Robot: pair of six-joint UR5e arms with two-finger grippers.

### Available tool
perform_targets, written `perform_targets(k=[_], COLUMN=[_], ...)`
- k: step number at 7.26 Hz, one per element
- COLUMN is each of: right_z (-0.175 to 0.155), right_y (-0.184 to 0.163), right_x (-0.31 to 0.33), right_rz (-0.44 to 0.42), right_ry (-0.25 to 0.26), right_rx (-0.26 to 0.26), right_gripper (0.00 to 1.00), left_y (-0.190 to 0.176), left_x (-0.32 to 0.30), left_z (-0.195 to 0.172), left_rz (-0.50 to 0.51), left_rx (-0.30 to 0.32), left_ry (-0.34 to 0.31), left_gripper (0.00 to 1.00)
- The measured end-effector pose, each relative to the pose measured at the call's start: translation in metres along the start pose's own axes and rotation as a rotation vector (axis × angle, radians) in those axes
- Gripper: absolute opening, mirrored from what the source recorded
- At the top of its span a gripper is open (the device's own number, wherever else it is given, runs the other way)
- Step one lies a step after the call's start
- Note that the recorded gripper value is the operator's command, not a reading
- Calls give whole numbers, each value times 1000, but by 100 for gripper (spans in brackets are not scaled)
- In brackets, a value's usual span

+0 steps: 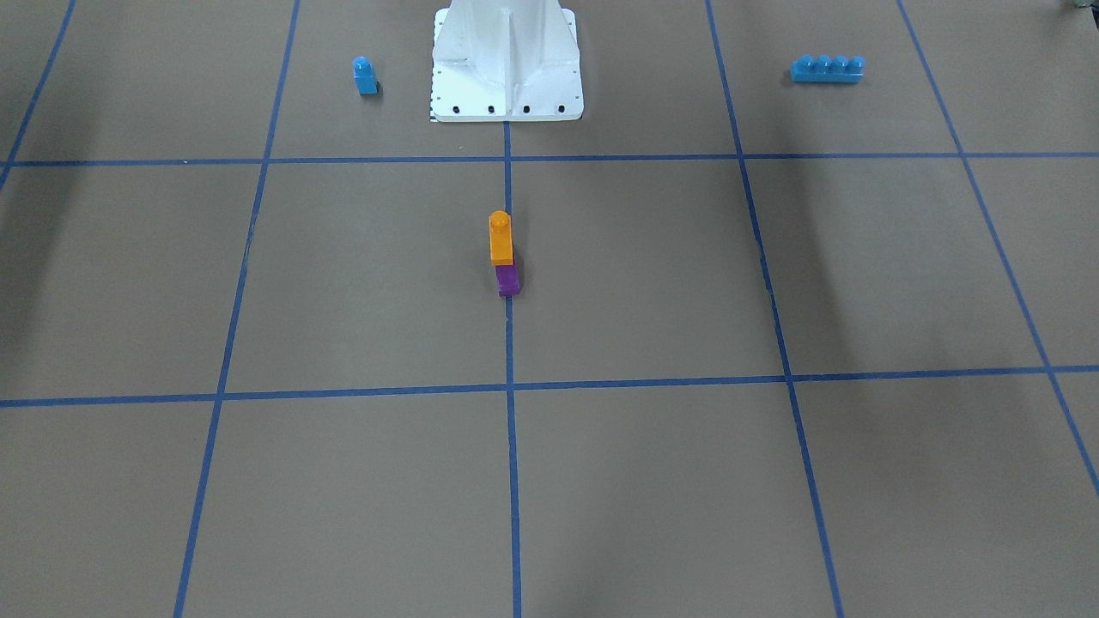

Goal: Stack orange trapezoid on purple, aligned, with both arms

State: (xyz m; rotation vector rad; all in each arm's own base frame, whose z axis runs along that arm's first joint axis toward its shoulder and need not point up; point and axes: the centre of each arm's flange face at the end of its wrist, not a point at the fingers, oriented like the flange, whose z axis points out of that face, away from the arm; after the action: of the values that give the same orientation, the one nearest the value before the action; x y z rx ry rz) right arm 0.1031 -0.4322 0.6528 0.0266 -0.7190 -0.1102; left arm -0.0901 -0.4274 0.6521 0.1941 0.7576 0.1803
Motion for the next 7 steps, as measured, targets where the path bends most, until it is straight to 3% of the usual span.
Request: perform_targets(k=[2,5,7], right_z=[-24,-21,-20], right_y=[-26,-22,-21], right_x=[-8,-2,-2], right_rz=[36,55,49], right_ry=[16,36,41], right_rx=[-30,-61,-60], right_gripper=[100,100,100], left_y=[6,5,4], left_x=[1,11,13], left_z=[1,-1,1], left_rz=[-8,3,-47], left_rx=[-3,-1,-2], left_ry=[1,1,2], left_gripper=[100,100,100])
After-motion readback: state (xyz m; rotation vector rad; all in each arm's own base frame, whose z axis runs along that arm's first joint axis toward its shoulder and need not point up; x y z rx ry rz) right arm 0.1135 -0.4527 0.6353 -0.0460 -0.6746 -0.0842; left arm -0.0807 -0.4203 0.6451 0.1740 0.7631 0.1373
